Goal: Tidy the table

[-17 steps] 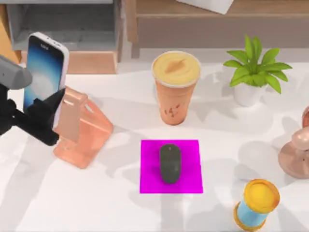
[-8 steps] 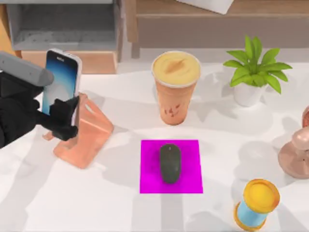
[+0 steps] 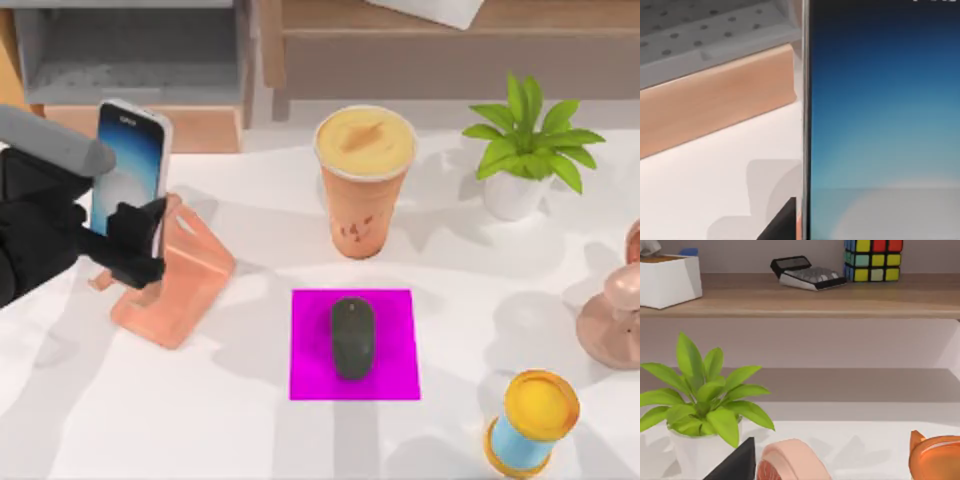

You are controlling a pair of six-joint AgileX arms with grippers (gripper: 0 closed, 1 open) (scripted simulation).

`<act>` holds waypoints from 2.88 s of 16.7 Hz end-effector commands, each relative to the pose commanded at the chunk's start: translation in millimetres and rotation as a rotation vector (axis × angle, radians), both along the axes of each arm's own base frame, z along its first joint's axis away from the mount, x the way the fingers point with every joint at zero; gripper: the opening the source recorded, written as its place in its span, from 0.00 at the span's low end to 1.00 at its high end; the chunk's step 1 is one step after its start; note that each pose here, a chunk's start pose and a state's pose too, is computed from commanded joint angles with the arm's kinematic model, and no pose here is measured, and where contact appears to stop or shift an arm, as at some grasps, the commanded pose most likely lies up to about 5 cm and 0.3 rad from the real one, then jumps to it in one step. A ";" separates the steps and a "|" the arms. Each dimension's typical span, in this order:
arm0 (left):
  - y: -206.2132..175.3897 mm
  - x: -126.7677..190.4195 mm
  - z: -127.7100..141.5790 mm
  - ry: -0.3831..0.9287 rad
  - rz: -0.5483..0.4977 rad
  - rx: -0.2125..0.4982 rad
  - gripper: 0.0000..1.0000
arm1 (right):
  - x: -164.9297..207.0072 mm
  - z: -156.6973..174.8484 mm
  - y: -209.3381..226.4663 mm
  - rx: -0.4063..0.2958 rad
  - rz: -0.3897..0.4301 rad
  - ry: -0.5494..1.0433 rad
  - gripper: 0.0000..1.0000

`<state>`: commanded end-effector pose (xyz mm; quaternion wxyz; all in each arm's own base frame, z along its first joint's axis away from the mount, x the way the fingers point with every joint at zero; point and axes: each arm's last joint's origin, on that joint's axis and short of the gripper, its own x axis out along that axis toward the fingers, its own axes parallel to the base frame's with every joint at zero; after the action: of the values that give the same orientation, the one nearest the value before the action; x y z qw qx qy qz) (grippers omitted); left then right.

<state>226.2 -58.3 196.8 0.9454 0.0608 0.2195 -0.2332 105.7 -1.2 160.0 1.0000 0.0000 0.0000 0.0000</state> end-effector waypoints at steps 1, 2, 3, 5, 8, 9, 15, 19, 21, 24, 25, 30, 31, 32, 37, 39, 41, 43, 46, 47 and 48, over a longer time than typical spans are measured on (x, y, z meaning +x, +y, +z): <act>0.0 0.0 0.0 0.000 0.000 0.000 0.23 | 0.0 0.0 0.0 0.000 0.000 0.000 1.00; 0.0 0.0 0.0 0.000 0.000 0.000 0.30 | 0.0 0.0 0.0 0.000 0.000 0.000 1.00; 0.0 0.0 0.0 0.000 0.000 0.000 0.38 | 0.0 0.0 0.0 0.000 0.000 0.000 1.00; 0.0 0.0 0.0 0.000 0.000 0.000 0.53 | 0.0 0.0 0.0 0.000 0.000 0.000 1.00; 0.0 0.0 0.0 0.000 0.000 0.000 0.75 | 0.0 0.0 0.0 0.000 0.000 0.000 1.00; 0.0 0.0 0.0 0.000 0.000 0.000 0.83 | 0.0 0.0 0.0 0.000 0.000 0.000 1.00; 0.0 0.0 0.0 0.000 0.000 0.000 1.00 | 0.0 0.0 0.0 0.000 0.000 0.000 1.00; 0.0 0.0 0.0 0.000 0.000 0.000 1.00 | 0.0 0.0 0.0 0.000 0.000 0.000 1.00; 0.0 -1.0 -0.3 0.002 0.000 0.000 1.00 | 0.0 0.0 0.0 0.000 0.000 0.000 1.00; -0.8 -15.0 0.5 0.000 -0.009 -0.001 1.00 | 0.0 0.0 0.0 0.000 0.000 0.000 1.00; -0.3 -21.1 1.2 -0.003 -0.007 -0.002 1.00 | 0.0 0.0 0.0 0.000 0.000 0.000 1.00; 0.7 -30.1 0.1 -0.001 0.000 0.000 1.00 | 0.0 0.0 0.0 0.000 0.000 0.000 1.00; 1.2 -28.9 0.9 -0.003 0.003 -0.001 1.00 | 0.0 0.0 0.0 0.000 0.000 0.000 1.00; 1.4 -29.1 0.9 -0.003 0.004 -0.001 1.00 | 0.0 0.0 0.0 0.000 0.000 0.000 1.00; 14.8 -47.2 4.7 -0.074 0.084 -0.018 1.00 | 0.0 0.0 0.0 0.000 0.000 0.000 1.00; 22.8 -60.1 3.0 -0.114 0.137 -0.030 1.00 | 0.0 0.0 0.0 0.000 0.000 0.000 1.00; 30.8 -74.2 -1.9 -0.157 0.196 -0.044 1.00 | 0.0 0.0 0.0 0.000 0.000 0.000 1.00; 38.3 -88.8 -8.6 -0.210 0.259 -0.062 1.00 | 0.0 0.0 0.0 0.000 0.000 0.000 1.00; 47.5 -107.2 -19.9 -0.313 0.353 -0.092 1.00 | 0.0 0.0 0.0 0.000 0.000 0.000 1.00; 49.9 -111.6 -23.4 -0.349 0.381 -0.101 1.00 | 0.0 0.0 0.0 0.000 0.000 0.000 1.00; 52.0 -114.9 -26.8 -0.380 0.407 -0.109 1.00 | 0.0 0.0 0.0 0.000 0.000 0.000 1.00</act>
<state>111.3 -6.3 170.0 0.9988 0.0074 0.0335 -0.0344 105.7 -1.2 160.0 1.0000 0.0000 0.0000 0.0000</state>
